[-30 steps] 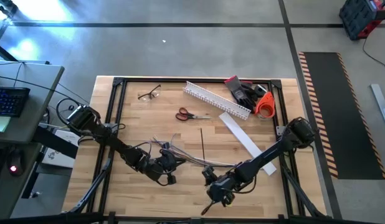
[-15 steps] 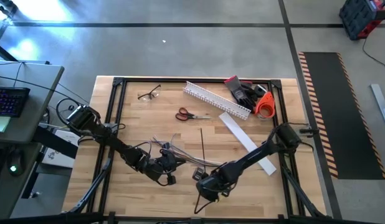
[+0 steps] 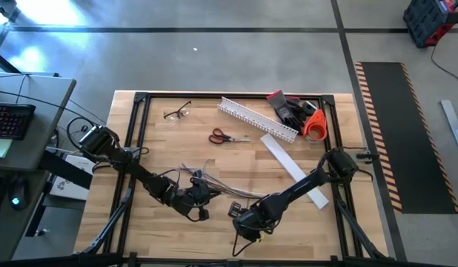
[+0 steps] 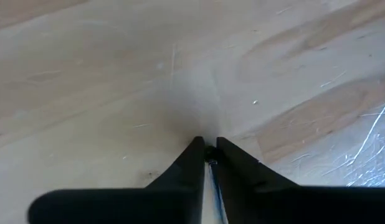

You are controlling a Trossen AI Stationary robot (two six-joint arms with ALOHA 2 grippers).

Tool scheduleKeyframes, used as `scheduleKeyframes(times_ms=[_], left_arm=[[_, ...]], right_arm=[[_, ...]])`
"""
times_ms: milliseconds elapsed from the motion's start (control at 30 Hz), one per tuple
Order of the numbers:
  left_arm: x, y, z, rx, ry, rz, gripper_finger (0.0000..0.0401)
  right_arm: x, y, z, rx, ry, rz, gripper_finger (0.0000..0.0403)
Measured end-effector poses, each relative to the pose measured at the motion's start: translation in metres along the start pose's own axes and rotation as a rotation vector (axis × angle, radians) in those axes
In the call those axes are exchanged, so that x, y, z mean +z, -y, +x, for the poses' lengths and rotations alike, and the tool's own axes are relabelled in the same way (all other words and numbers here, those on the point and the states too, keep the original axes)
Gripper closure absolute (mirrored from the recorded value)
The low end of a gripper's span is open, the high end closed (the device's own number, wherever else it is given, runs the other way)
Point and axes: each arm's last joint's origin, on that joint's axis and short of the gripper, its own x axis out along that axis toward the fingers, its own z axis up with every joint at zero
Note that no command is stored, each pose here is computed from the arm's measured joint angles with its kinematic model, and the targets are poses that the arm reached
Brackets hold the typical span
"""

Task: Ziptie cables
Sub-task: Wrap the cable wires with a black ziptie

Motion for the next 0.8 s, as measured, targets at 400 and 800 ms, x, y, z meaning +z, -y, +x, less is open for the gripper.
scheduleKeyframes(times_ms=[400,800], left_arm=[[0.000,0.000,0.000,-0.005,-0.002,0.000,0.0398],[0.000,0.002,-0.001,-0.027,-0.007,0.002,0.0398]], right_arm=[[0.011,0.009,-0.022,-0.195,0.072,0.163,0.0401],[0.021,0.000,-0.033,-0.174,0.133,0.429,0.0403]])
